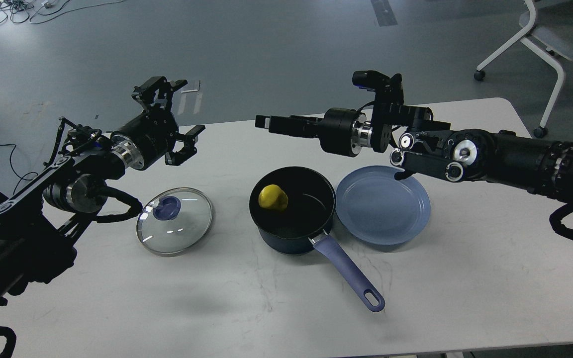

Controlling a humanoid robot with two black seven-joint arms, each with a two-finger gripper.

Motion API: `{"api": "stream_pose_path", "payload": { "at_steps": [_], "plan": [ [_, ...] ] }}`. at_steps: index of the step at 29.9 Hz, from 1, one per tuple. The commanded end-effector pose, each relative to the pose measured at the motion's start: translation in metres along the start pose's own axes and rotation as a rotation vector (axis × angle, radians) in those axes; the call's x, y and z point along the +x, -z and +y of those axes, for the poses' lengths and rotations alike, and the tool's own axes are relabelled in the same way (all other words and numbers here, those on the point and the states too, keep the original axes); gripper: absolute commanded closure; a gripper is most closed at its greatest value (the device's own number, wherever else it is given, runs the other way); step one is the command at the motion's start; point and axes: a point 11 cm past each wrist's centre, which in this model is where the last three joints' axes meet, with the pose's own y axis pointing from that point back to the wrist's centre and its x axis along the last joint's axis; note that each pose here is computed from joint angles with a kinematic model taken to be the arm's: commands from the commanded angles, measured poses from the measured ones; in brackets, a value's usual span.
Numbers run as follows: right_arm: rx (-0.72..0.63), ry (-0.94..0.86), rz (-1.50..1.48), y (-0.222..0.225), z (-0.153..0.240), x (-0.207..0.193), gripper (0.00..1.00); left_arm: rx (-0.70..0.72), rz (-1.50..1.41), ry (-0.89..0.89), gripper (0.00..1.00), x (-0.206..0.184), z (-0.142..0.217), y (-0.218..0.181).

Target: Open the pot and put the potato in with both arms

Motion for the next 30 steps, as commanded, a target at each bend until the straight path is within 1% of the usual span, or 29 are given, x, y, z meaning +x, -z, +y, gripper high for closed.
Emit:
{"api": "stream_pose_path", "payload": {
  "at_steps": [1,2,4,5,7,10,15,17,21,26,30],
  "plan": [
    [0.096,-0.201,-0.47,0.0,0.012,0.032,0.0,-0.023,0.077,-0.01,0.02,0.004,0.003,0.001],
    [0.11,-0.23,-0.535,-0.003,0.017,0.038,0.0,-0.027,0.083,-0.012,0.02,0.005,0.003,0.0],
    [0.106,-0.341,-0.738,-0.025,0.039,0.055,0.0,-0.045,0.11,-0.026,0.02,0.01,0.007,0.0],
    [0.106,-0.341,-0.739,-0.025,0.039,0.056,0.0,-0.045,0.11,-0.026,0.02,0.01,0.007,0.0],
    [0.084,-0.416,-0.887,-0.045,0.053,0.055,0.0,-0.053,0.143,-0.038,0.02,0.014,0.01,0.007],
    [0.065,-0.481,-1.035,-0.065,0.065,0.049,0.0,-0.051,0.167,-0.047,0.02,0.016,0.013,0.016],
    [0.064,-0.526,-1.123,-0.076,0.074,0.045,0.0,-0.043,0.174,-0.051,0.02,0.017,0.014,0.021],
    [0.035,-0.535,-1.143,-0.08,0.074,0.043,0.0,-0.043,0.172,-0.053,0.02,0.018,0.015,0.021],
    [0.039,-0.491,-1.129,-0.074,0.068,0.038,0.0,-0.045,0.17,-0.056,0.02,0.019,0.016,0.02],
    [0.01,-0.534,-1.112,-0.076,0.068,0.039,0.0,-0.045,0.171,-0.061,0.02,0.021,0.015,0.021],
    [0.019,-0.528,-1.117,-0.074,0.068,0.038,0.0,-0.036,0.175,-0.065,0.02,0.021,0.016,0.027]
  ]
}}
